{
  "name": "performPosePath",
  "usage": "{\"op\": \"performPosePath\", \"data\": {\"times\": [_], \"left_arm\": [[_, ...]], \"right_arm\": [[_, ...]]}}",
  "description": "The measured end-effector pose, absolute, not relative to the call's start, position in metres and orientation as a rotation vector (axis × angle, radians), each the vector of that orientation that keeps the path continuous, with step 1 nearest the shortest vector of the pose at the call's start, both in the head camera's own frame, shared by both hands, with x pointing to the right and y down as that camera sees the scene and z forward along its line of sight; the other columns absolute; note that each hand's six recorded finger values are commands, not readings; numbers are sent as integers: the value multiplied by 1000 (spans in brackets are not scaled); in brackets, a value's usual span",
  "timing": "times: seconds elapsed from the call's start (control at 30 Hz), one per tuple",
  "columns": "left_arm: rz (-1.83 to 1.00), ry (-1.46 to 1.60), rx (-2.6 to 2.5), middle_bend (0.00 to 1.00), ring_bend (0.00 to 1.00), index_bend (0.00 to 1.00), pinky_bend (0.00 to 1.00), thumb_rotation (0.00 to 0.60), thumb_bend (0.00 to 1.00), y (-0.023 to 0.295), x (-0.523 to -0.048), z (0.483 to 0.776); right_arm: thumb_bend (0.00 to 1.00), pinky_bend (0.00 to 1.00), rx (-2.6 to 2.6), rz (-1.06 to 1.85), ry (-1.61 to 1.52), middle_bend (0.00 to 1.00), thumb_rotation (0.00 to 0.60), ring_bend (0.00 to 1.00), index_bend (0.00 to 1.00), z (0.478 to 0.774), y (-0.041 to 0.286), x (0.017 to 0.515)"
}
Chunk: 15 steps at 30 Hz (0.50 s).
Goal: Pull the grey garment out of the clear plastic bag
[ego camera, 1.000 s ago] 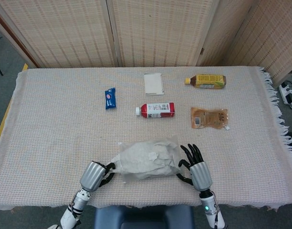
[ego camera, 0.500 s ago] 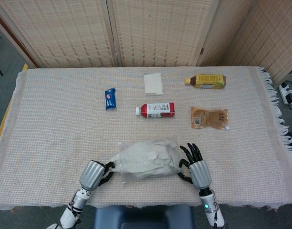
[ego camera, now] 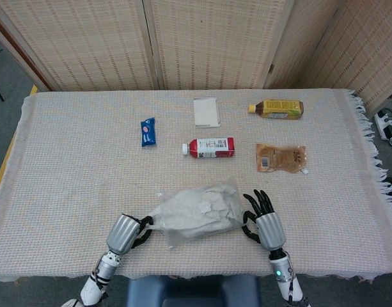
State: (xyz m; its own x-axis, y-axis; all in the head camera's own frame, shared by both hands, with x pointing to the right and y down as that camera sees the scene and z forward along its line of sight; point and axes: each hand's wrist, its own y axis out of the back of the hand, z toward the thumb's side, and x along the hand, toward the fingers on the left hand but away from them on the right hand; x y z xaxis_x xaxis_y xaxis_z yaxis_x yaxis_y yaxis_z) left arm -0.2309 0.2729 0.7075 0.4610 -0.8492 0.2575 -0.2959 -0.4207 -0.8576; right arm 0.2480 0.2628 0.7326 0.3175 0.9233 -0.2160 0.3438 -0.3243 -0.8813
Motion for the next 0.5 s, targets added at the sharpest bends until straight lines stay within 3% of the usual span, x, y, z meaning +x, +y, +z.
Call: {"op": "performPosePath", "data": {"times": [0.27, 0.5], "left_arm": [[-914, 964, -1933, 1000, 1000, 717, 1000, 600, 685, 270, -235, 706], [-943, 983, -1883, 1000, 1000, 718, 1000, 600, 685, 258, -254, 706]], "right_arm": [[464, 0, -1841, 991, -1129, 161, 600, 0, 644, 734, 261, 251], [481, 0, -1799, 974, -1129, 169, 600, 0, 663, 723, 254, 264]]}}
